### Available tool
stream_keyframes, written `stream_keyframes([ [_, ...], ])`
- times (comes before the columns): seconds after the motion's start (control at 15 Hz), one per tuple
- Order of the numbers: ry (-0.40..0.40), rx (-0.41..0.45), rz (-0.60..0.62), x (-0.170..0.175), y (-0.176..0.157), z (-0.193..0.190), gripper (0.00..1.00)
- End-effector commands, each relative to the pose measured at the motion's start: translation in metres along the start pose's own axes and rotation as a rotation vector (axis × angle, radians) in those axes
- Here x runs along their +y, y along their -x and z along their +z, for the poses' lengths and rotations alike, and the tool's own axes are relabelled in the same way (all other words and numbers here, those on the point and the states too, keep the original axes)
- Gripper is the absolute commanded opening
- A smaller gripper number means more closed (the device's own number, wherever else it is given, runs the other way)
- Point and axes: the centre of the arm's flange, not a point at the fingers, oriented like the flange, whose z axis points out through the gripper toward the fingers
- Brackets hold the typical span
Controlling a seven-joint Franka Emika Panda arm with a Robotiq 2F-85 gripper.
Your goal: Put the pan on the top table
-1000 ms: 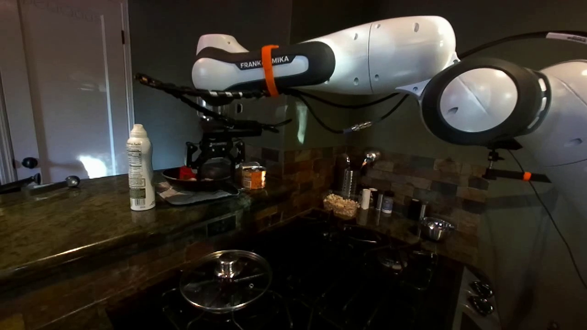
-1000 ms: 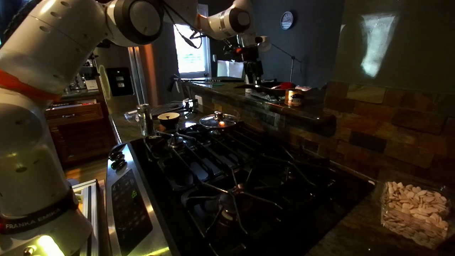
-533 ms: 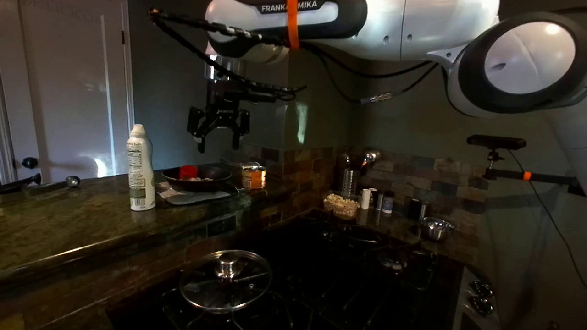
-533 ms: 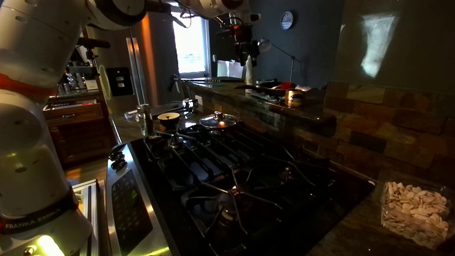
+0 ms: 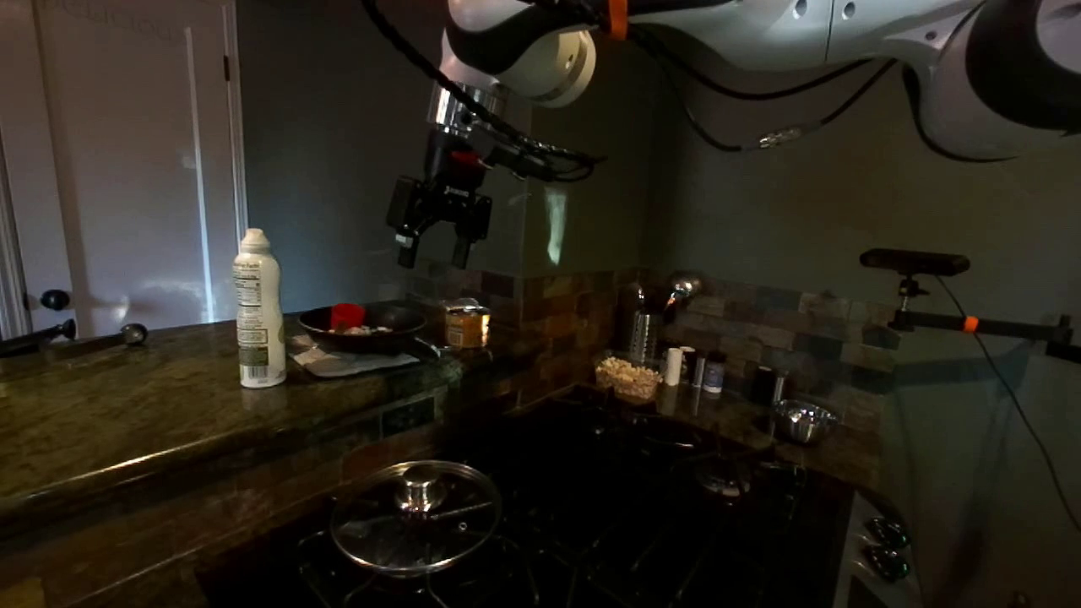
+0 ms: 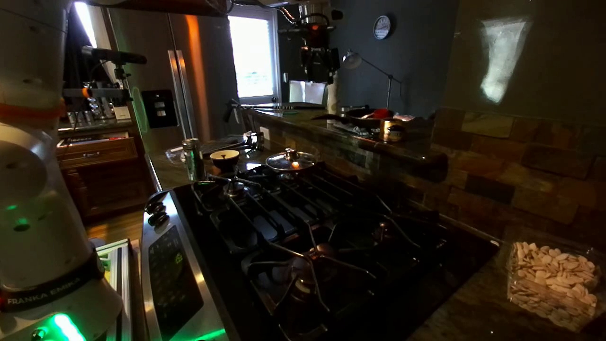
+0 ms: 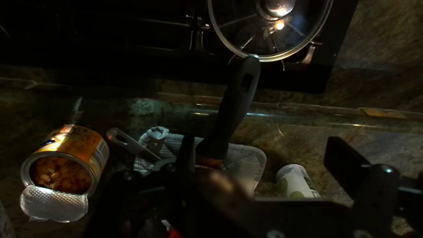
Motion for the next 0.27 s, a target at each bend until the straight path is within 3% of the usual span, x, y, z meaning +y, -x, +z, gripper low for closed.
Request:
stream_keyframes([
  [0.0, -0.002, -0.001, -0.002, 0.0009, 0.0029, 0.0000, 1.00],
  [0.2, -0.003, -0.007, -0.006, -0.0001, 0.0067, 0.0013, 1.00],
])
